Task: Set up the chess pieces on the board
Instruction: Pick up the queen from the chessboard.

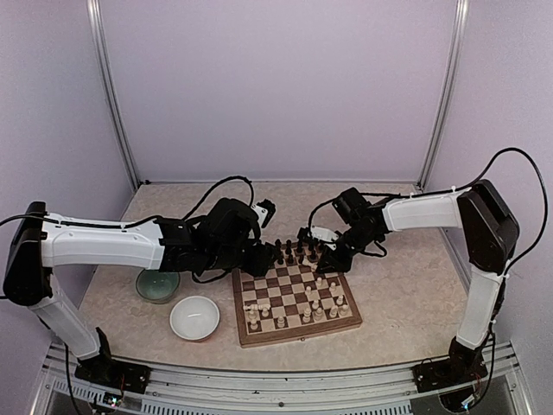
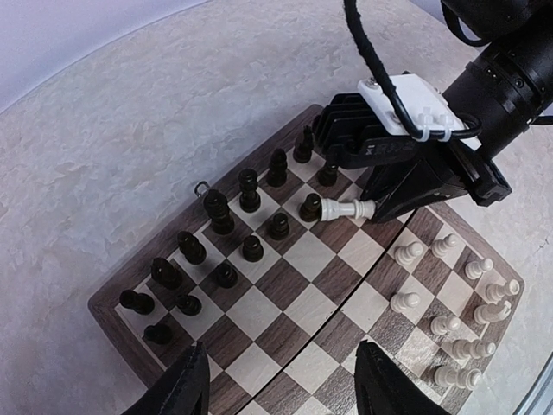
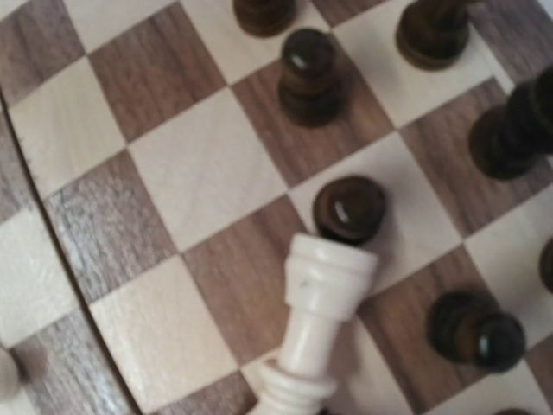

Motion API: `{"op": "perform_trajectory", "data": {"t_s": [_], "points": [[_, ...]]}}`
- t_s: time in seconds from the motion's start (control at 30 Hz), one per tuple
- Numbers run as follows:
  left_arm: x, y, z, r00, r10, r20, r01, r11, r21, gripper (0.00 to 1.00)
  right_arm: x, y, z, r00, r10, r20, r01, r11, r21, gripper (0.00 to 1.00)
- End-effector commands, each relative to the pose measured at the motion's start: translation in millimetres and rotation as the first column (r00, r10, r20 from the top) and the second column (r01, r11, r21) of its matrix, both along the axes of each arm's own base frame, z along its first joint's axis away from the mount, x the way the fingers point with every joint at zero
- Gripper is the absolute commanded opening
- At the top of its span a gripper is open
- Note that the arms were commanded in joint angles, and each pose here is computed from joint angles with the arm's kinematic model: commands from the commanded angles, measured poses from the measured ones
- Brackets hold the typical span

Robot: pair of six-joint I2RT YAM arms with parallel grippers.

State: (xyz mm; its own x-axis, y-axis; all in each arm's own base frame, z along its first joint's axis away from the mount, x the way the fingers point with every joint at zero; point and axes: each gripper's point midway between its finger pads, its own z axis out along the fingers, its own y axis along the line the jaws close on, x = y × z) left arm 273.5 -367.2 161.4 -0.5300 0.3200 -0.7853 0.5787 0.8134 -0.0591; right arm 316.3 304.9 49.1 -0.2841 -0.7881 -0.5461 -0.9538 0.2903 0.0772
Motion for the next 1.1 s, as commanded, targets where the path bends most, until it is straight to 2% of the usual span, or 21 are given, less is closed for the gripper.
{"op": "perform_trajectory", "data": {"t_s": [0.0, 0.27, 0.8, 0.9, 1.0, 1.07], "points": [[1.7, -0.9, 1.4, 1.0, 0.001, 0.001, -0.001, 1.0, -0.023, 0.57, 0.7, 2.2, 0.7, 1.0, -0.006, 0.012, 0.006, 1.0, -0.015, 0.1], [2.8, -1.5, 3.4, 1.0, 0.001, 0.007, -0.001, 1.0, -0.024, 0.57, -1.4, -4.5, 20.7, 0.998, -0.008, 0.062, 0.009, 1.0, -0.01, 0.02], [3.7, -6.6, 0.3, 1.0, -0.008, -0.003, 0.008, 0.999, -0.033, 0.57, -9.1, -4.5, 59.6, 0.992, 0.03, 0.123, -0.036, 0.999, 0.041, 0.0], [2.5, -11.1, 4.4, 0.999, -0.037, -0.029, 0.035, 0.995, -0.094, 0.57, -19.0, -3.8, 79.0, 0.987, 0.077, 0.139, -0.087, 0.994, 0.07, 0.01], [-4.8, -20.8, 13.2, 0.989, -0.128, -0.079, 0.108, 0.969, -0.224, 0.58, -37.3, 0.1, 100.1, 0.98, 0.145, 0.136, -0.162, 0.979, 0.124, 0.01], [-12.4, -28.0, 25.1, 0.974, -0.206, -0.094, 0.164, 0.929, -0.333, 0.6, -53.8, 3.1, 110.1, 0.97, 0.202, 0.136, -0.221, 0.965, 0.145, 0.01]]}}
